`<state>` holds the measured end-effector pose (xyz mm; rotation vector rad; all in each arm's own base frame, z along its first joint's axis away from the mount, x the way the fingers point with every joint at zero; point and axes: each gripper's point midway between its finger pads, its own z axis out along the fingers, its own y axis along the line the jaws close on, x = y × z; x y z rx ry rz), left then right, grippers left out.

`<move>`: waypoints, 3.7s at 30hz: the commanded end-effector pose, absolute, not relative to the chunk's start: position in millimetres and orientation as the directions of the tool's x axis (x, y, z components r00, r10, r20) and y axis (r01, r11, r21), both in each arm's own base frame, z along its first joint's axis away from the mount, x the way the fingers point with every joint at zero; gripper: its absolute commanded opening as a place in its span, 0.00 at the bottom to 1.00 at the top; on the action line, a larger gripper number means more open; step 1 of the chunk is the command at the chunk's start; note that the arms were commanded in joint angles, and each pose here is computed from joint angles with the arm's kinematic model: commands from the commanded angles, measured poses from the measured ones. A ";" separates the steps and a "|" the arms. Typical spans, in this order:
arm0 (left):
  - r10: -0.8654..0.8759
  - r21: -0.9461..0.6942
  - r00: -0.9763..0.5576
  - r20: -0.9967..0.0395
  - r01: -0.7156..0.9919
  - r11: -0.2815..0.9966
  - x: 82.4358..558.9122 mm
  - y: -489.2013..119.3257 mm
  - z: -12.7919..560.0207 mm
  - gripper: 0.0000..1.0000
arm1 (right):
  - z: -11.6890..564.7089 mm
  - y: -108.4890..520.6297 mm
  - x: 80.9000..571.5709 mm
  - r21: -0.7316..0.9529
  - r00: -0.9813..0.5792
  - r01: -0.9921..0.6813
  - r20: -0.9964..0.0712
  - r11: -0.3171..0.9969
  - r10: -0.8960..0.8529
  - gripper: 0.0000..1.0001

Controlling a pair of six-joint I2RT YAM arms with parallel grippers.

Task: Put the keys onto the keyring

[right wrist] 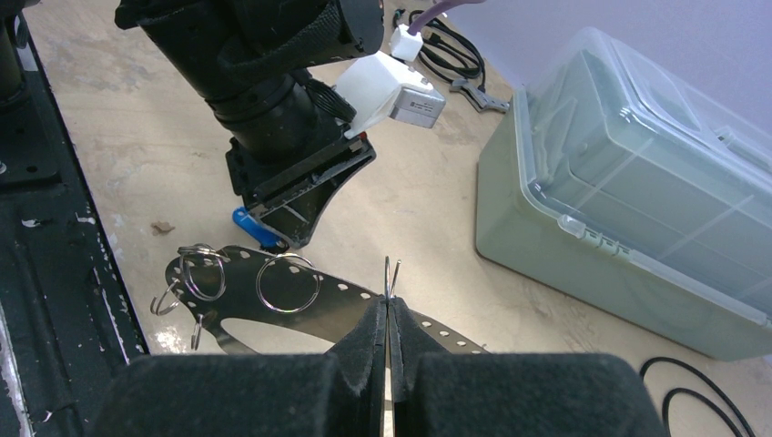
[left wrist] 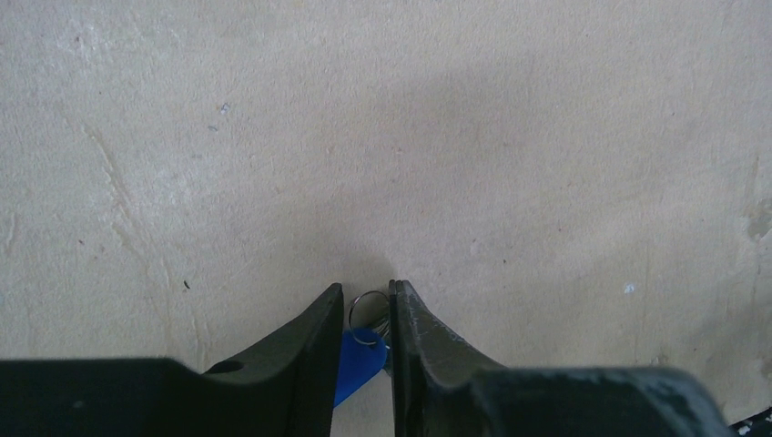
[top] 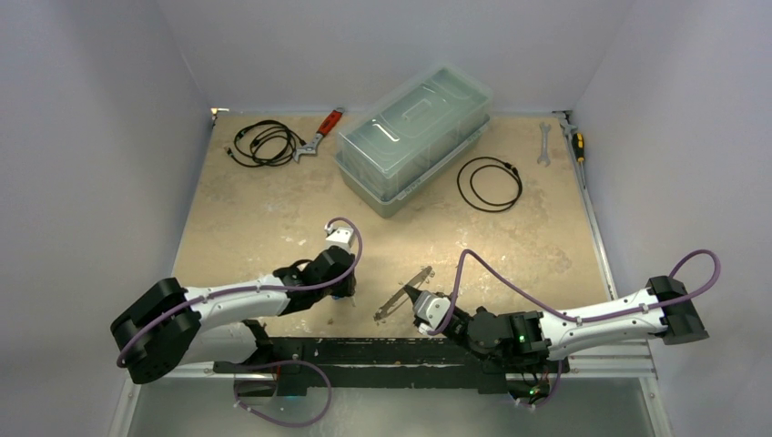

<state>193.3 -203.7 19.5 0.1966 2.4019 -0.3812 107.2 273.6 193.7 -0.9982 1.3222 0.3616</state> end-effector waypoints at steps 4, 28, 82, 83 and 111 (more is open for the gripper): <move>0.021 -0.247 -0.764 -0.645 0.234 0.940 189.3 -204.6 35.2 0.27 | 222.9 281.9 105.0 -0.329 0.249 -0.737 -0.944 0.590 -0.216 0.00; 0.026 -0.251 -0.753 -0.657 0.251 0.935 193.4 -210.0 23.7 0.12 | 221.5 282.7 104.9 -0.334 0.249 -0.737 -0.942 0.588 -0.224 0.00; 0.391 0.282 0.132 -0.911 0.891 0.355 148.8 -274.0 216.4 0.00 | 218.1 298.8 86.9 -0.364 0.301 -0.803 -0.931 0.472 -0.207 0.00; 0.394 0.294 0.156 -0.906 0.901 0.320 144.6 -275.6 216.1 0.00 | 218.2 299.6 85.8 -0.364 0.302 -0.807 -0.931 0.466 -0.204 0.00; 0.255 0.340 0.332 -0.908 0.940 -0.016 84.9 -281.9 215.3 0.00 | 218.5 307.1 69.1 -0.360 0.325 -0.855 -0.933 0.375 -0.155 0.00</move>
